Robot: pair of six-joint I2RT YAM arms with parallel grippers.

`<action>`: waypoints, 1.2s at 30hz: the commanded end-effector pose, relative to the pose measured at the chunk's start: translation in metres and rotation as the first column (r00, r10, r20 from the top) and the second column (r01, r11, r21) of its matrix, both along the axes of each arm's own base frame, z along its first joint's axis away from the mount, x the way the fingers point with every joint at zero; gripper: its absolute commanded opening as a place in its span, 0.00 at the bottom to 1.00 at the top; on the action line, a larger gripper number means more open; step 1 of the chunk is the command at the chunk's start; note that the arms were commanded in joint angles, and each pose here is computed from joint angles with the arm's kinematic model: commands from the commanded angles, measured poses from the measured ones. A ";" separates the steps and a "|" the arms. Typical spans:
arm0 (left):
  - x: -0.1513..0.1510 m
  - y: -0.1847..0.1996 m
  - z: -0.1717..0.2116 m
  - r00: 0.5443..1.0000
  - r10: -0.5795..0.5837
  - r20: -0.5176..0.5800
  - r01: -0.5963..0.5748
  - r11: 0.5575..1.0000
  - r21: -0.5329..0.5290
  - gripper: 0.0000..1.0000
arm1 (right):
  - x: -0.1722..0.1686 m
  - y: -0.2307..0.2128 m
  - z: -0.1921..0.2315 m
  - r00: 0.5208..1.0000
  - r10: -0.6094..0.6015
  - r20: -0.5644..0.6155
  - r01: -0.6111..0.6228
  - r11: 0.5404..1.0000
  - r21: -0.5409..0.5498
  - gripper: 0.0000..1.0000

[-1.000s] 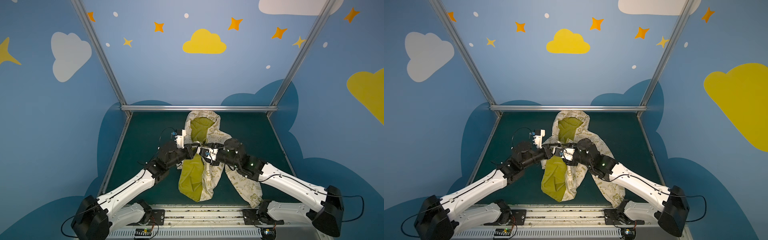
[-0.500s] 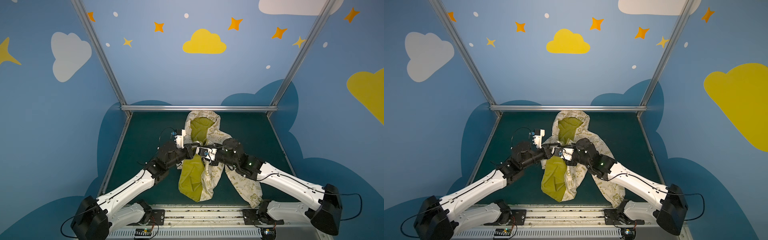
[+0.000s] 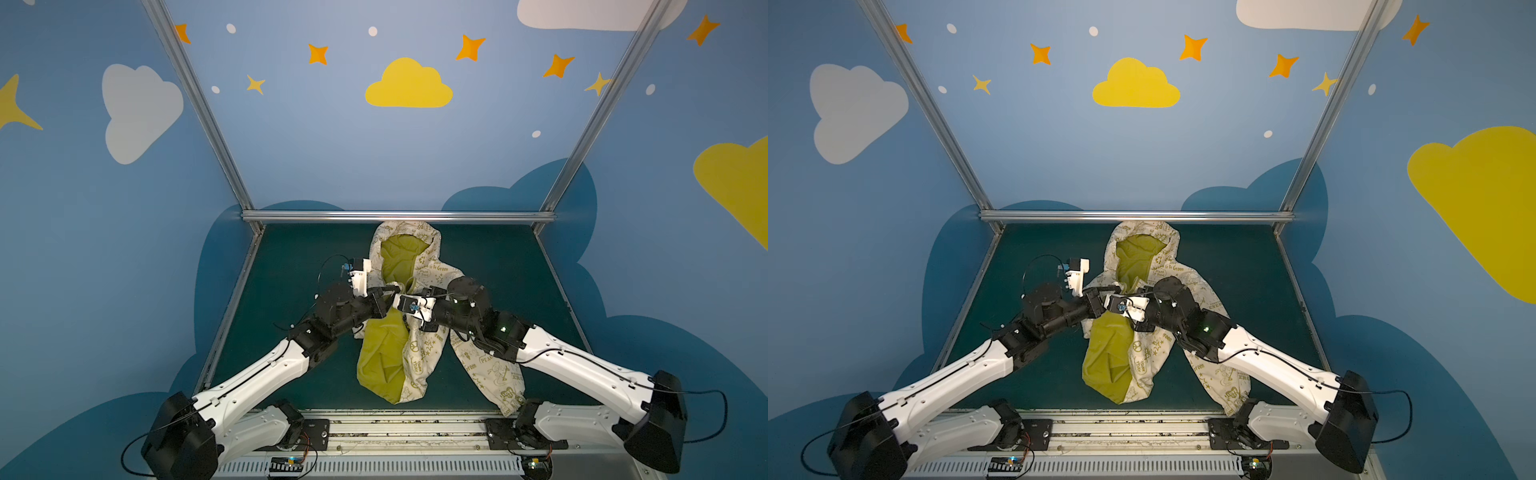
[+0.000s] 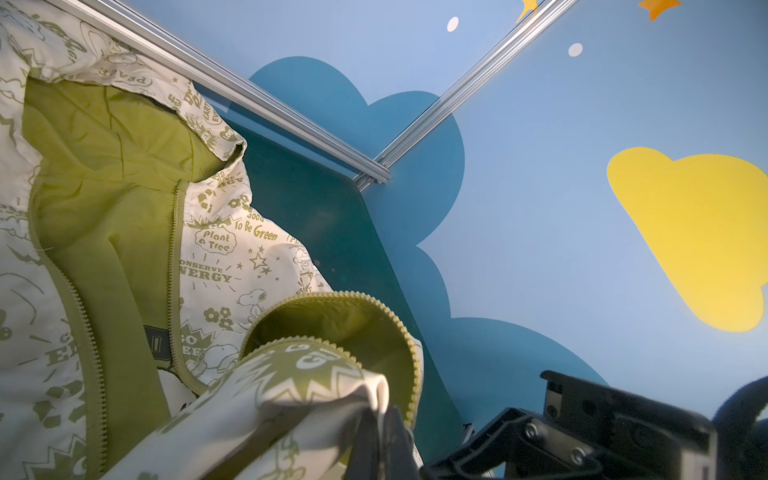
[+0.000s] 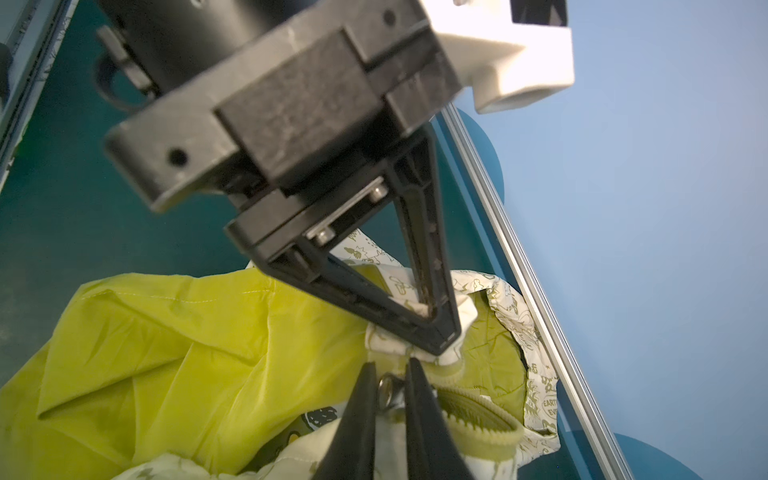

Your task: Zip up the jacket

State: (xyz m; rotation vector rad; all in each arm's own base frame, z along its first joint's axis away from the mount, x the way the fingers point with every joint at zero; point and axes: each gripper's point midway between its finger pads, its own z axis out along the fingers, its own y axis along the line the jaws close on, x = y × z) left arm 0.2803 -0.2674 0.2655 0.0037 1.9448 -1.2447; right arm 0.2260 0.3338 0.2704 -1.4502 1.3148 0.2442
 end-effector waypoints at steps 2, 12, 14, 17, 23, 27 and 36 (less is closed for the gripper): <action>-0.002 0.002 0.006 1.000 -0.006 0.029 0.006 1.000 -0.006 0.03 | 0.002 -0.004 0.018 0.999 -0.025 0.022 0.024 0.999 0.037 0.10; -0.002 0.001 0.007 0.999 -0.010 0.036 0.010 1.000 -0.004 0.03 | 0.006 -0.006 0.015 0.999 -0.040 0.028 0.039 0.999 0.015 0.00; -0.002 0.001 0.007 0.999 -0.008 0.035 0.008 1.000 -0.003 0.03 | 0.006 -0.006 0.015 0.999 -0.037 0.025 0.037 0.999 0.015 0.00; -0.003 0.002 0.007 0.999 -0.012 0.034 0.012 1.000 0.001 0.03 | 0.009 -0.006 0.019 0.998 -0.054 0.020 0.053 0.998 0.028 0.00; -0.009 0.003 0.006 0.999 -0.031 0.037 0.030 0.999 0.015 0.03 | 0.027 -0.010 0.032 0.990 -0.134 0.049 0.130 0.989 0.075 0.00; -0.012 0.004 0.006 0.999 -0.038 0.031 0.037 0.999 0.020 0.03 | 0.035 -0.011 0.039 0.987 -0.156 0.049 0.152 0.985 0.081 0.00; -0.019 0.004 0.008 0.998 -0.057 0.020 0.057 0.998 0.031 0.03 | 0.056 -0.015 0.048 0.983 -0.185 0.014 0.183 0.978 0.100 0.00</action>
